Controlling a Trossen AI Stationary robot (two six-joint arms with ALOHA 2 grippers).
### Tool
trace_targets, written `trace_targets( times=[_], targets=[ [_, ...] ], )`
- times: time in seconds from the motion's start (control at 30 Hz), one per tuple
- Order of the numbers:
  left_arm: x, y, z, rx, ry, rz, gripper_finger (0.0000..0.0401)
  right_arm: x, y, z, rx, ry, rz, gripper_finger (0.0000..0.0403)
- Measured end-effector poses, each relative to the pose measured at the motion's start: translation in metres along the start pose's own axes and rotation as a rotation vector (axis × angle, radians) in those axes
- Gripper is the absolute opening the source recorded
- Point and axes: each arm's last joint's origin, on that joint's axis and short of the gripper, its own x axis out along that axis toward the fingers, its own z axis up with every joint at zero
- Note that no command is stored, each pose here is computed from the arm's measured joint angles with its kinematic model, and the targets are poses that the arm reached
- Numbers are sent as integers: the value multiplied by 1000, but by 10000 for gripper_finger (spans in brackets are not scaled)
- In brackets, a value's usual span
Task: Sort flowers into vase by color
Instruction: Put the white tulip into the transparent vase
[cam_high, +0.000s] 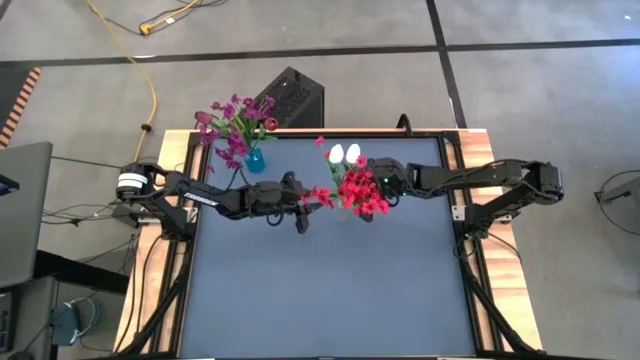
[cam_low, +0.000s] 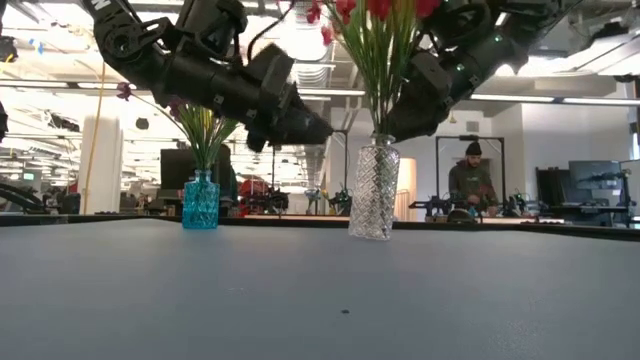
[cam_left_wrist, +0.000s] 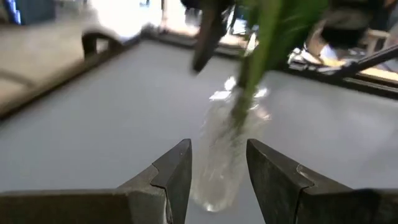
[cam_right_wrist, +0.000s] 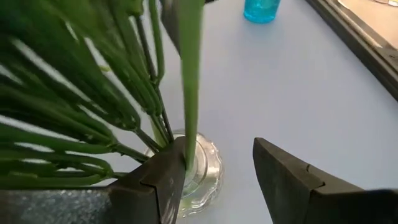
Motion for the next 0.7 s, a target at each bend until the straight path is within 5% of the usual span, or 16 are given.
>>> trace_targets(
  times=[0.33, 0.47, 0.7],
  targets=[
    [10, -24, 1, 171, -126, -120, 150, 0, -9, 1, 56, -9, -26, 212],
    [36, -34, -13, 280, -81, -129, 187, 0, -8, 1, 59, -8, -23, 212],
    [48, -34, -7, 258, -106, -72, 277, 0, -5, 0, 54, -2, -11, 212]
  ],
)
